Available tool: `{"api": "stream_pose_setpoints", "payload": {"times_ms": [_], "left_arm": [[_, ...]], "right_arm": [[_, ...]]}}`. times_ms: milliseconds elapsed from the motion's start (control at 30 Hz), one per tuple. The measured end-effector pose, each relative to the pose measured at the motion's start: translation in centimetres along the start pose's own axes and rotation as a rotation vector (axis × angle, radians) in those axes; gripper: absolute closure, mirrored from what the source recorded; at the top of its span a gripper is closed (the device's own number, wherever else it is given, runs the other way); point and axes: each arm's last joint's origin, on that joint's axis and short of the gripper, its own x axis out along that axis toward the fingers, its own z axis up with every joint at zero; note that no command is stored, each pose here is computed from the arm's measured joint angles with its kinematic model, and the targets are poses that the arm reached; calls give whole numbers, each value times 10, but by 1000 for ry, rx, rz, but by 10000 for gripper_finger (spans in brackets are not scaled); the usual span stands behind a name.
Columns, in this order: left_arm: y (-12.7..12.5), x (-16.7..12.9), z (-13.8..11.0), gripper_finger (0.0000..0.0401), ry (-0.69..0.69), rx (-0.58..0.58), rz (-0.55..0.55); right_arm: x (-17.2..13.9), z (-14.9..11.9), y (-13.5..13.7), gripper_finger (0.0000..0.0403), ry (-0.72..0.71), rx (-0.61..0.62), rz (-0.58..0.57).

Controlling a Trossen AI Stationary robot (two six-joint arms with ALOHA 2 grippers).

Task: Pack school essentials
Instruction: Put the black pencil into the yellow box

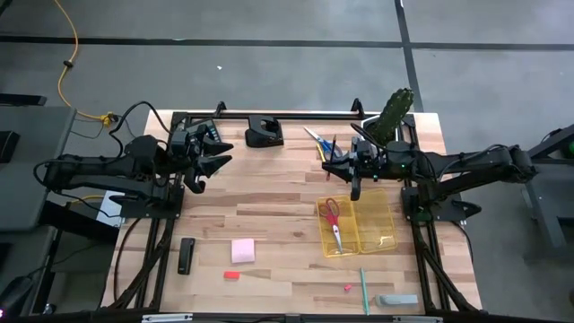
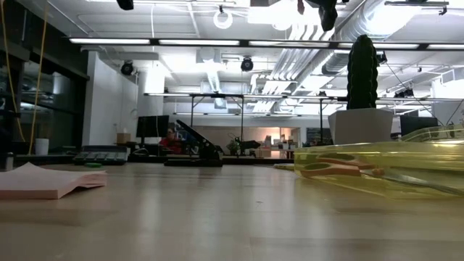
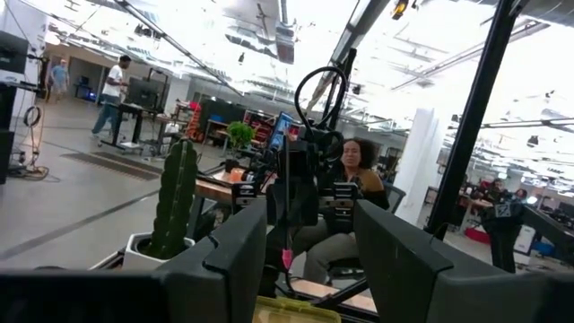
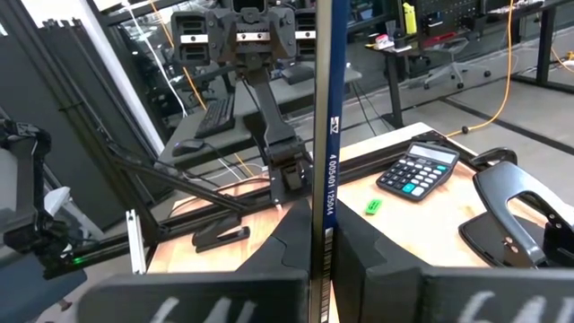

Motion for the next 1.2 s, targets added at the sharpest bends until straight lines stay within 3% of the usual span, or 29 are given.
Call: {"api": "stream_pose_setpoints", "payload": {"times_ms": [833,1200], "left_arm": [[0,0,0,244,0,0,0],[0,0,0,244,1,0,0]], "right_arm": [[0,0,1,403,10,28,31],[0,-24,31,403,148,152,74]]}}
